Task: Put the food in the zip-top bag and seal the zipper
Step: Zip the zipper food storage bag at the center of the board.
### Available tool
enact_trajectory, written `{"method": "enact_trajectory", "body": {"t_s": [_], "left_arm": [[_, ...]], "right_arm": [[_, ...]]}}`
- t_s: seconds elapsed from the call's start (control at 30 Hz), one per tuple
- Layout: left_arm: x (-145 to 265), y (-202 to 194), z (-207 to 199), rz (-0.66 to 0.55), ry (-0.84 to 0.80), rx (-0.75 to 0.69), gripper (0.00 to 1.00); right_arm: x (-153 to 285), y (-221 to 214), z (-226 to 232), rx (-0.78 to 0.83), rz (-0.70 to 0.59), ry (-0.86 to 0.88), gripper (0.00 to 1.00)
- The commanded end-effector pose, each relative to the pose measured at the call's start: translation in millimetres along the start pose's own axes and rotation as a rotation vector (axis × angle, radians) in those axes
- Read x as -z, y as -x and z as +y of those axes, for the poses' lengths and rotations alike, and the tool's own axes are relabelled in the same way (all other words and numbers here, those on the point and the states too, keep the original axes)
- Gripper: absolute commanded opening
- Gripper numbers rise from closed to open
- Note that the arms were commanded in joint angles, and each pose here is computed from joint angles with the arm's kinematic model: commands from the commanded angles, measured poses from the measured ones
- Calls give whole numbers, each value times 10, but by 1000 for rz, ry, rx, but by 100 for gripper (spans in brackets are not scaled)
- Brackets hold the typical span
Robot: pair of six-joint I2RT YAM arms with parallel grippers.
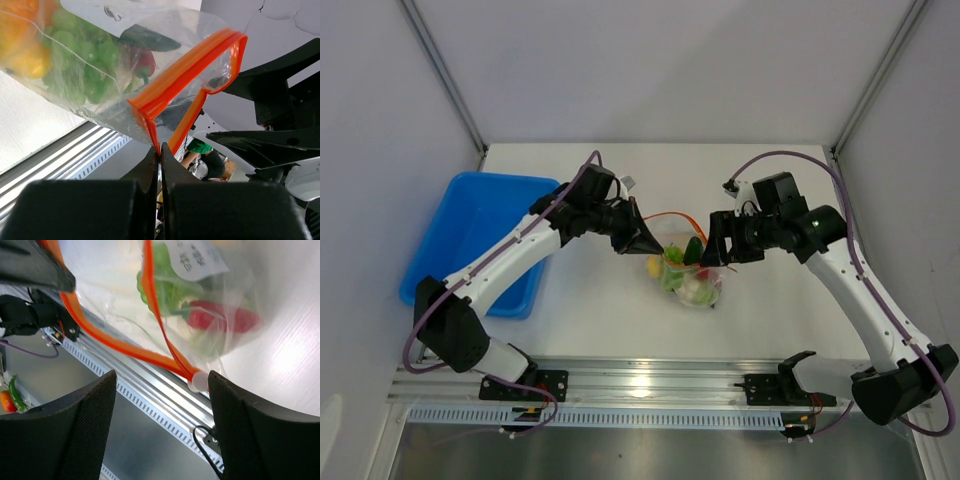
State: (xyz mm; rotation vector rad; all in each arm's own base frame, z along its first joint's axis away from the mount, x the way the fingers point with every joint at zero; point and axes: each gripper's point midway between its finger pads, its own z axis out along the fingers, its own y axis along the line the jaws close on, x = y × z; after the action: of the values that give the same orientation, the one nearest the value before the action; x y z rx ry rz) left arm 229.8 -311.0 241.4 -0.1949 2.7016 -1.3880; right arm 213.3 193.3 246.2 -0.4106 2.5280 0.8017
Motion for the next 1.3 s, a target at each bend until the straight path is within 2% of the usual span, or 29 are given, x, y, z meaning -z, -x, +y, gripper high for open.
{"method": "enact_trajectory", "body": {"t_s": [0.0, 0.23, 0.57, 0.63, 0.73, 0.77, 0.97, 1.03, 1.07, 1.2, 1.27], "left_arm": [[84, 13, -232, 18, -61, -11, 1], [73, 5, -219, 29, -62, -5, 1], [91, -39, -231, 46, -77, -15, 1], [80, -54, -213, 55, -78, -13, 1], [81, -77, -228, 64, -94, -25, 1], [82, -81, -222, 62, -97, -30, 1], [79, -69, -197, 55, -115, -69, 1], [84, -43, -205, 49, -122, -91, 1], [86, -22, -180, 43, -117, -121, 2], [196, 141, -215, -36, -81, -258, 25], [242, 259, -170, -102, -33, -363, 29]], "right_arm": [[31, -120, -76, 38, -7, -33, 73], [-28, -174, -310, 47, -13, -166, 70], [-162, -62, -456, 102, -88, -239, 62], [-166, -7, -447, 123, -115, -236, 57], [-188, 38, -398, 141, -138, -209, 42], [-209, 53, -385, 148, -147, -199, 31], [-187, 113, -267, 191, -198, -138, 0], [-141, 154, -230, 197, -208, -134, 0], [-123, 144, -226, 197, -204, -133, 0], [1, 179, -132, 198, -198, -120, 0], [44, 128, -128, 182, -162, -127, 0]]}}
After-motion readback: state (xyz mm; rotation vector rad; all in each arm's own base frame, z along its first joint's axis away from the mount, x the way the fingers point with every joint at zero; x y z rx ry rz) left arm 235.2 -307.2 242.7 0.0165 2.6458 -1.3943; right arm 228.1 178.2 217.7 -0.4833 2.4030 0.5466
